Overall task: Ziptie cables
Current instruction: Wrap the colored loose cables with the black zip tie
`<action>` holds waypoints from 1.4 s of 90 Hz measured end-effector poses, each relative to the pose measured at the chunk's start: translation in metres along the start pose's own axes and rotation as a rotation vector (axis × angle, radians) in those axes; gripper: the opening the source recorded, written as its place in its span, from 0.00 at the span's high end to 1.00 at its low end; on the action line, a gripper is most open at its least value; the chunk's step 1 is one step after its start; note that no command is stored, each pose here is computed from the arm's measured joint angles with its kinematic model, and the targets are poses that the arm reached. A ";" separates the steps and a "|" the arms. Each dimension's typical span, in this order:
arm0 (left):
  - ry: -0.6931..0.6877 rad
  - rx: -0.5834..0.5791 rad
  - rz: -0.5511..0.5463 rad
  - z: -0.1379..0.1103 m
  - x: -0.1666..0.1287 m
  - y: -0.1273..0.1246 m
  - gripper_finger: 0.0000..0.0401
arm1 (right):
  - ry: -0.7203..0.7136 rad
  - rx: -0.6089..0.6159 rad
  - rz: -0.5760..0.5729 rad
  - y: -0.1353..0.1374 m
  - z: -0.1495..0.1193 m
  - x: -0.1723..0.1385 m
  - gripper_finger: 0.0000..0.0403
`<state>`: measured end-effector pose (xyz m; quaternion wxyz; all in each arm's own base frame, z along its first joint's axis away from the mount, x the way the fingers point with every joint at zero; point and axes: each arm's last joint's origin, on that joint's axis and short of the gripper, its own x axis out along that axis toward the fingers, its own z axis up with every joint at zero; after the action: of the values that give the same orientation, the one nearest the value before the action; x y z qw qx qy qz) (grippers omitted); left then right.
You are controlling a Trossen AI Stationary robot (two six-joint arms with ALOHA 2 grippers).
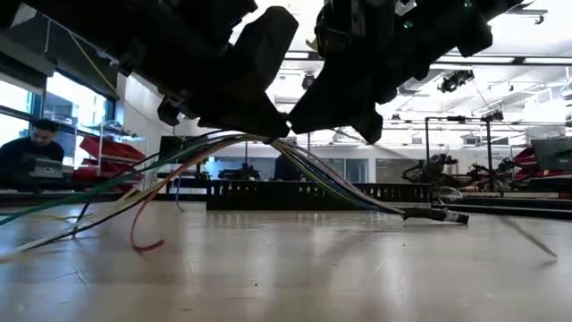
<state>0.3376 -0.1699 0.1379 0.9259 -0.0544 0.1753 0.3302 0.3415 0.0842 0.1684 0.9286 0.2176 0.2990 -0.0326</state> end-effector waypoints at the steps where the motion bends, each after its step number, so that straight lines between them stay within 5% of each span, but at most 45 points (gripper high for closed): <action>1: 0.001 0.000 -0.001 0.000 0.000 0.000 1.00 | 0.001 -0.002 -0.001 0.000 0.000 0.000 0.97; 70: 0.019 -0.136 0.004 -0.022 -0.009 0.010 1.00 | 0.270 -0.032 -0.041 0.054 -0.085 -0.012 1.00; 102: 0.082 0.090 -0.165 -0.002 -0.019 -0.014 0.98 | 0.223 -0.001 -0.067 0.046 -0.074 -0.007 1.00; 126: 0.211 0.166 -0.308 -0.004 -0.020 -0.018 0.76 | 0.219 -0.054 -0.066 0.044 -0.071 -0.006 0.93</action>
<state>0.3331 -0.1962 0.1411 0.9433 -0.0383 0.2874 0.1615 0.3062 0.1535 0.1368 0.8943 0.1845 0.4064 -0.0311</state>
